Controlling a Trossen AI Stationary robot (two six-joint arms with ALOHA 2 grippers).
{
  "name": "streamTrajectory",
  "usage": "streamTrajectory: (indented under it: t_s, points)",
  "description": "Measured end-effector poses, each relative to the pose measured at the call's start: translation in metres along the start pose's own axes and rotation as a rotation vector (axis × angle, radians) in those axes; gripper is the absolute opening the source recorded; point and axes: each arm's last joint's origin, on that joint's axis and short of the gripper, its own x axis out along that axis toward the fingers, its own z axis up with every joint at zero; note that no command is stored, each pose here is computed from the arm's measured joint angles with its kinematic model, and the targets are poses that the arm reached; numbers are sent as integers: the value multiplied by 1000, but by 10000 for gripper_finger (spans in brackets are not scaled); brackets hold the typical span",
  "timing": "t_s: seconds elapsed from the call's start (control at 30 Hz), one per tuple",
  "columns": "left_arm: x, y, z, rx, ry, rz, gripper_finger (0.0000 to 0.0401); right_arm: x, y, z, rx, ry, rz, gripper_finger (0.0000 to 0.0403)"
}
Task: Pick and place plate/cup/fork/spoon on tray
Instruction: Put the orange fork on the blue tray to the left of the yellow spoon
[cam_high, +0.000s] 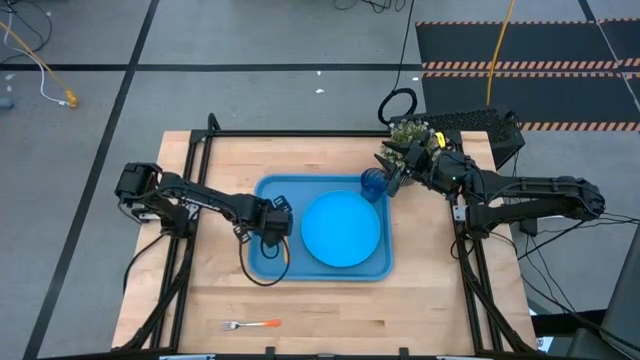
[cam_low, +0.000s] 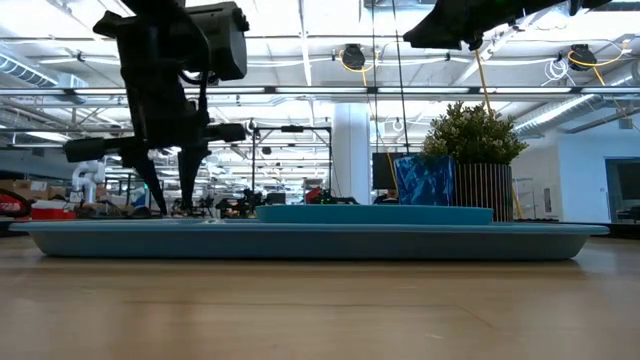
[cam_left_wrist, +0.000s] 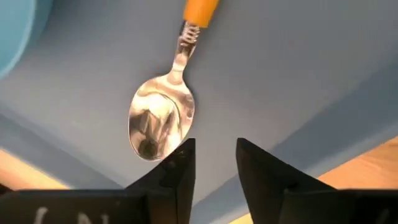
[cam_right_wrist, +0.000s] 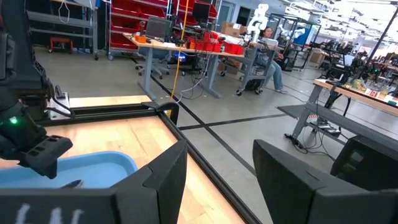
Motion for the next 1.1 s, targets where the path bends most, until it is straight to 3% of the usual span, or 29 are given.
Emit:
streamTrajectory:
  t_s: [0.1,0.33,0.63,0.73,0.93,1.0,1.1]
  points:
    - [0,0,0,-150,0,1,137,0,0,0,0,0,0,176]
    - [-1,4,4,-704,-46,27,147,0,0,0,-14,-3,-1,176]
    - [-33,11,19,-1216,-155,-275,147,3,-9,1,-30,-17,-46,176]
    - [-50,10,27,-1306,-143,-341,147,4,-10,0,-33,-9,-50,176]
    - [-80,-20,66,-1219,-226,-417,147,4,-9,-2,-42,10,-43,176]
    - [-86,-29,79,-1295,-276,-437,147,4,-9,-1,-46,8,-44,176]
    - [-93,-39,91,-1533,-301,-457,147,4,-10,1,-70,-10,-47,176]
